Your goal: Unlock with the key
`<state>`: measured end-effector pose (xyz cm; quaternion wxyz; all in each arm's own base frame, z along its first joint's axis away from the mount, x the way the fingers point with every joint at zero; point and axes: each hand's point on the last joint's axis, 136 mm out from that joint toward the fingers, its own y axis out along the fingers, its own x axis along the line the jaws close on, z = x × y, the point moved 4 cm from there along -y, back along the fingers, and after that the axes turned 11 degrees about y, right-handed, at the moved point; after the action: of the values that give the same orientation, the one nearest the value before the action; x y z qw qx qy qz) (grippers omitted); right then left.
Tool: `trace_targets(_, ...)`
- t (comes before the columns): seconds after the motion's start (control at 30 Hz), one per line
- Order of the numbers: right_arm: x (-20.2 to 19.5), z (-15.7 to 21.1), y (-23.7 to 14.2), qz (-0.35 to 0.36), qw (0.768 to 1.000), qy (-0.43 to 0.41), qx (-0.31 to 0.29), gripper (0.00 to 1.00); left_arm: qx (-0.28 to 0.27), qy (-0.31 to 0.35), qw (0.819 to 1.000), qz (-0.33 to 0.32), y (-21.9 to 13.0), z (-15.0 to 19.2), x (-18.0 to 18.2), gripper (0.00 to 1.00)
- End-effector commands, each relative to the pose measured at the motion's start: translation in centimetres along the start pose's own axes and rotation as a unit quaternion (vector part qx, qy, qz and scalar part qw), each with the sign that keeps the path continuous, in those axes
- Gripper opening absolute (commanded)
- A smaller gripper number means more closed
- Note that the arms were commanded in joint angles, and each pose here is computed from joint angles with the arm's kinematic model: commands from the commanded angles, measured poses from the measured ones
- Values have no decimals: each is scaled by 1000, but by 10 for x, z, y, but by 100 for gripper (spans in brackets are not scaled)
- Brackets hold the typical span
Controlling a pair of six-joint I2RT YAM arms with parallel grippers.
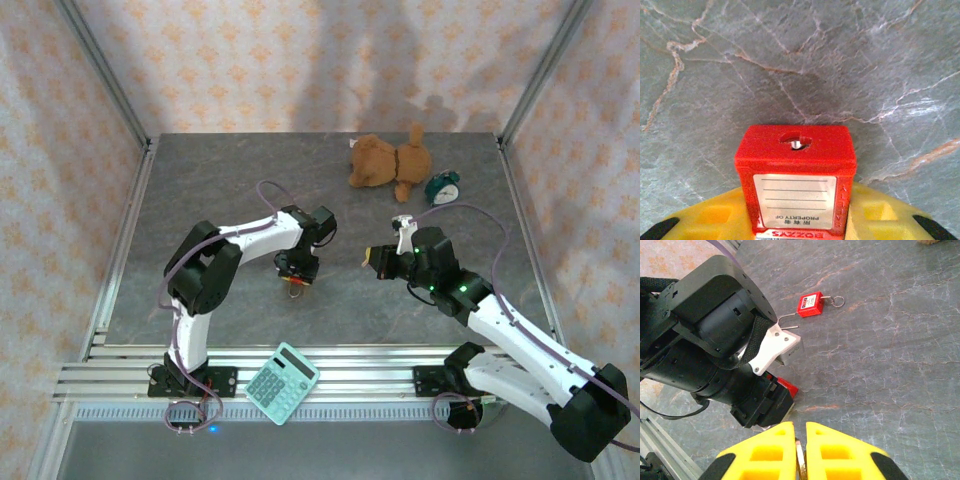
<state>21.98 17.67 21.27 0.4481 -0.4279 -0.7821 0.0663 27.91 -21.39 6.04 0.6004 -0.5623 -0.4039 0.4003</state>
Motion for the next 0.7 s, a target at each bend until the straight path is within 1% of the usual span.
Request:
trace_targets(0.0,11,-8,-6,-18,1000,4,-9,10,-27,28,999,-29,-10,0,7,38)
trace_targets(0.17,16,-11,-8,-22,1000,12,-10,10,-126,52,991,1,-65,-12,-1,39)
trace_targets(0.23,19,-12,-9,-28,999,15,-10,10,-175,57,983,-4,-85,-14,-1,38)
trace_targets(0.3,21,-15,-10,-33,999,19,-13,10,-231,61,971,-2,-103,-14,-2,38)
trace_targets(0.43,29,-22,-14,-44,998,26,-26,10,-342,89,935,15,-132,-8,-13,39)
trace_targets(0.57,37,-34,-21,-50,997,31,-48,10,-420,127,899,18,-149,5,-24,39)
trace_targets(0.67,41,-44,-29,-45,996,33,-73,10,-468,161,869,0,-162,17,-33,38)
